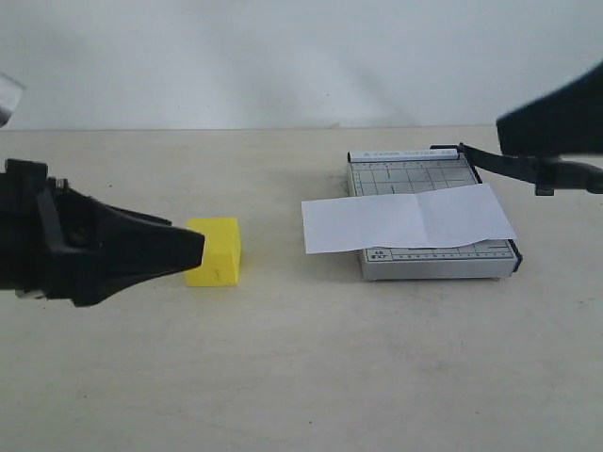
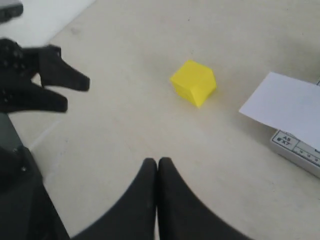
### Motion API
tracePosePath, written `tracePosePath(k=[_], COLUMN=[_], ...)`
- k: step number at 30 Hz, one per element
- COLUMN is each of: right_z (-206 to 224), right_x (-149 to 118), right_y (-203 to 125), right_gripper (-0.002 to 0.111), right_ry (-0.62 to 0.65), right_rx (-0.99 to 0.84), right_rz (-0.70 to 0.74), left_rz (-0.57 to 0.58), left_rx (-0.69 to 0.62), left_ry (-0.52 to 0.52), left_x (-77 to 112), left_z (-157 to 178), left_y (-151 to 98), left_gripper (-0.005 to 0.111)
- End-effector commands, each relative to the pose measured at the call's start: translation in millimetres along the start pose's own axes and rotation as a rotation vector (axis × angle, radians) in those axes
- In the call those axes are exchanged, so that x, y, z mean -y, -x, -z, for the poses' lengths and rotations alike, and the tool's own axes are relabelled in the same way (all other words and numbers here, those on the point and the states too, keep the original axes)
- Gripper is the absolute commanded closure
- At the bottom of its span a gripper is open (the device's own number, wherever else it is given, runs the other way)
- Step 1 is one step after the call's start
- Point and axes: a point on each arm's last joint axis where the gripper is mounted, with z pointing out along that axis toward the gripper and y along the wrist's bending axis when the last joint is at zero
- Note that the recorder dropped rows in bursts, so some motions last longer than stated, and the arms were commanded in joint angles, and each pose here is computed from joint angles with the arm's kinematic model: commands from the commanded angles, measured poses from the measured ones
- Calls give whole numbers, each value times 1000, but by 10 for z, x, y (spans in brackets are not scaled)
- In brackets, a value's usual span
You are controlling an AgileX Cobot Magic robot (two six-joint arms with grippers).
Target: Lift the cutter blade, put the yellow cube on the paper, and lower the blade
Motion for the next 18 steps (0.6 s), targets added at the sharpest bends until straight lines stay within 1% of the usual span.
tracePosePath(k=[1, 5, 7, 10, 11, 12, 14, 16, 18], right_z=[-81, -205, -254, -286, -287, -288, -275, -248, -216], right_x=[40, 198, 283, 439, 488, 523, 593, 662, 711], right_y=[-304, -607, -703, -812, -853, -895, -962, -1021, -1040], right_gripper=[109, 109, 109, 109, 109, 109, 109, 109, 109], right_ry=[-69, -177, -236, -367, -414, -451, -537, -629, -695], right_rx=[20, 23, 65, 185, 210, 217, 209, 189, 204], right_rz=[69, 38, -21, -162, -184, -186, -144, -101, -126], left_rz=[-50, -96, -125, -167, -183, -197, -200, -215, -212], left_rx=[86, 130, 137, 139, 145, 148, 153, 163, 166], left_ry=[9, 33, 66, 135, 157, 181, 216, 223, 212], left_x=[-67, -112, -129, -154, -162, -171, -195, -197, -191], left_z=[9, 37, 33, 15, 12, 8, -11, -46, -120], left_y=[213, 404, 467, 512, 525, 536, 546, 555, 547], left_gripper=[55, 55, 55, 55, 55, 55, 55, 55, 55])
